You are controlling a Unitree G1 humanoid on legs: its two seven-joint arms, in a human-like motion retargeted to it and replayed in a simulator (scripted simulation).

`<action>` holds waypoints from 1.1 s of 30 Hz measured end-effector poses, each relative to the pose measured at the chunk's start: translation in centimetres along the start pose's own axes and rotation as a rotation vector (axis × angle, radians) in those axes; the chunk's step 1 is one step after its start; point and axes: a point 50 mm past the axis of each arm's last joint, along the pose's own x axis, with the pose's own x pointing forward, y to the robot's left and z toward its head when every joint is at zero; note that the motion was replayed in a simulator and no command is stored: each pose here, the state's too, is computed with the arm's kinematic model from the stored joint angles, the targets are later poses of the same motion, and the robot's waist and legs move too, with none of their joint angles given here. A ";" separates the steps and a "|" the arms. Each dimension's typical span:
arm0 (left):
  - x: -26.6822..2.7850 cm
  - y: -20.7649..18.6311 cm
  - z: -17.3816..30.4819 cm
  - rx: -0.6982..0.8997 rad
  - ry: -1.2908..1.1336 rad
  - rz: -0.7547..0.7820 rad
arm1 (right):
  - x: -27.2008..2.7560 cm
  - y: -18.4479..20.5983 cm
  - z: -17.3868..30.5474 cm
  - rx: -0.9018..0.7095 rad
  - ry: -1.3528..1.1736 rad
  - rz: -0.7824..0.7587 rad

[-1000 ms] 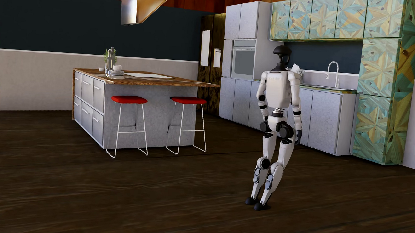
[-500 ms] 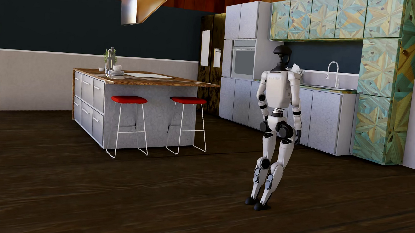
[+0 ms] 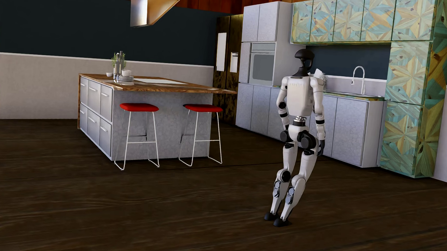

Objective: Wait

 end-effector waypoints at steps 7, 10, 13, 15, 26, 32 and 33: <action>0.0 0.0 0.0 -0.002 0.002 0.001 | 0.0 0.0 -0.1 0.009 0.003 -0.001; 0.0 0.0 0.0 -0.001 0.001 0.001 | 0.0 0.0 -0.1 0.004 0.004 -0.001; 0.0 0.0 0.0 -0.004 -0.001 0.002 | 0.0 0.0 -0.2 0.009 0.006 -0.001; 0.0 0.0 -0.1 -0.014 0.000 0.003 | 0.0 0.1 -0.2 0.011 0.008 -0.001; -0.1 -0.4 -0.4 0.001 0.012 -0.010 | -0.1 0.0 -0.9 0.017 0.029 -0.005; -0.1 -0.4 -0.3 0.010 0.009 -0.014 | -0.2 -0.1 -0.8 0.021 0.026 -0.007; -0.1 -0.4 -0.4 0.010 0.010 -0.013 | -0.2 0.0 -0.8 0.019 0.026 -0.006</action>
